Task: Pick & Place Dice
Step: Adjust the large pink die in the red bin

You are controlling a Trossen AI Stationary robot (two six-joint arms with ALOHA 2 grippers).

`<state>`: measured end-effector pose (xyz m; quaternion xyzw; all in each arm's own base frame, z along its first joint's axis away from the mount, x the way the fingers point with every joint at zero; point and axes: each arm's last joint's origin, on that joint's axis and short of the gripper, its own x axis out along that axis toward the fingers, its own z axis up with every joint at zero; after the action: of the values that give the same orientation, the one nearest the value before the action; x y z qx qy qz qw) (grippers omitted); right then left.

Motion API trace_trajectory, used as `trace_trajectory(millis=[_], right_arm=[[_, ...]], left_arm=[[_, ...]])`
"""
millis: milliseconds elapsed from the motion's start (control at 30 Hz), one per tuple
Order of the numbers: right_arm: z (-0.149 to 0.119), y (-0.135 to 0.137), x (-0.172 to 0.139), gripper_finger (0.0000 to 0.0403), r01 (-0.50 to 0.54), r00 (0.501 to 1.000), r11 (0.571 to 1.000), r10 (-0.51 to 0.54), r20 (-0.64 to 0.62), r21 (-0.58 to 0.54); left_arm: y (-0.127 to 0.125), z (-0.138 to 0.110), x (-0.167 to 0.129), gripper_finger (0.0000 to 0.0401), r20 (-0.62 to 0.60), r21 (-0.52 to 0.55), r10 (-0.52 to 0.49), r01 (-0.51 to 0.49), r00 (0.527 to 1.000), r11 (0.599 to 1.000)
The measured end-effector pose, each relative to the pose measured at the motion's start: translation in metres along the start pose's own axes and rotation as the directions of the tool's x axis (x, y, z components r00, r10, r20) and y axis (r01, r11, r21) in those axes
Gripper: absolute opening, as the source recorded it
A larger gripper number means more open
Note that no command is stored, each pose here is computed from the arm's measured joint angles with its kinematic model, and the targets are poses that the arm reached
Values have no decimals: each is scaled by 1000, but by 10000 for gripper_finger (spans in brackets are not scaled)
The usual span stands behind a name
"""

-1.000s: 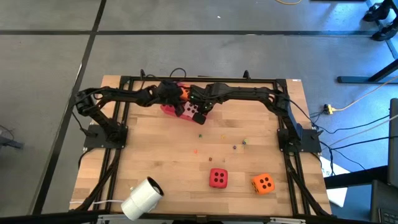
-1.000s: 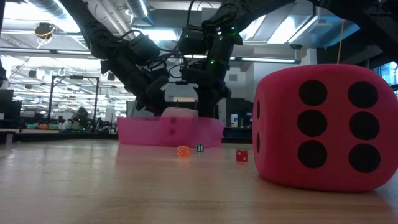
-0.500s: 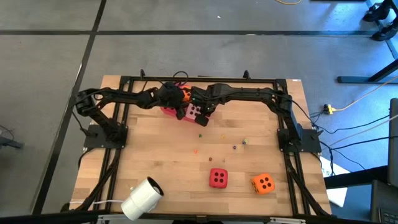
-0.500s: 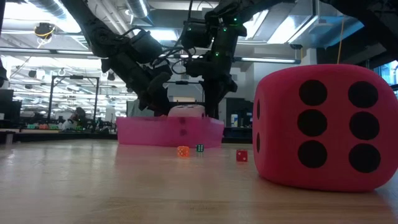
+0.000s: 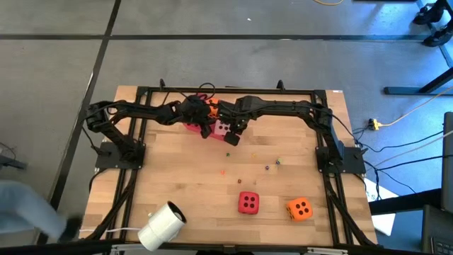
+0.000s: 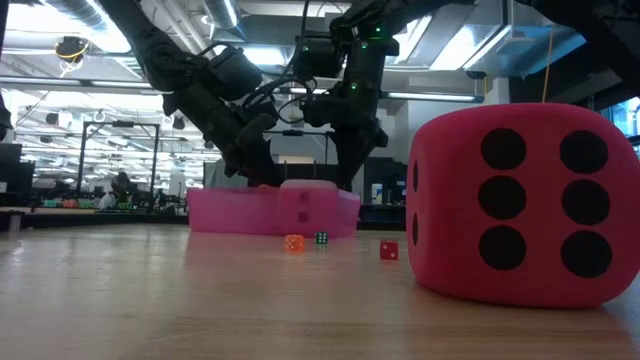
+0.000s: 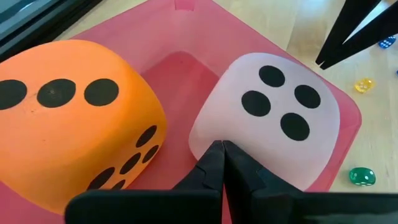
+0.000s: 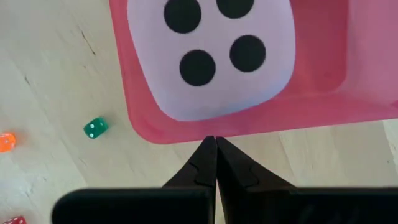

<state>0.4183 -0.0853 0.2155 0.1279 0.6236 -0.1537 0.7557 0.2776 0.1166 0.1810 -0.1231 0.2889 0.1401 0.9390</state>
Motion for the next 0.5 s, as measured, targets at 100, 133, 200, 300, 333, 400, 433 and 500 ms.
trace_trajectory(millis=[100, 133, 200, 300, 333, 400, 433, 500], right_arm=[[2, 1, 0, 3, -5, 1000, 1000, 5, 20, -2], [3, 1, 0, 3, -9, 1000, 1000, 9, 28, -4], [4, 3, 0, 3, -13, 999, 1000, 14, 47, -15], [4, 5, 0, 3, -28, 998, 999, 30, 51, -34], [5, 6, 0, 3, -37, 998, 999, 38, 53, -34], [5, 7, 0, 3, -39, 998, 999, 41, 54, -37], [4, 7, 0, 3, -39, 998, 998, 41, 54, -38], [5, 8, 0, 3, -40, 997, 998, 43, 58, -42]], left_arm=[[0, 0, 0, 1, 0, 0, 0, 0, 1000, 1000], [0, 0, 0, 1, 0, -1, 0, 0, 1000, 1000], [0, 0, 0, 1, 0, -1, 0, 0, 1000, 1000], [0, 0, 0, 1, 0, -2, 0, 0, 1000, 1000], [0, 0, 0, 1, 0, -2, -1, 1, 1000, 1000], [0, 0, 0, 1, 0, -2, -1, 1, 1000, 1000], [0, 0, 0, 1, -1, -2, -1, 1, 1000, 1000], [0, 0, 0, 1, 0, -2, -2, 2, 1000, 1000]])
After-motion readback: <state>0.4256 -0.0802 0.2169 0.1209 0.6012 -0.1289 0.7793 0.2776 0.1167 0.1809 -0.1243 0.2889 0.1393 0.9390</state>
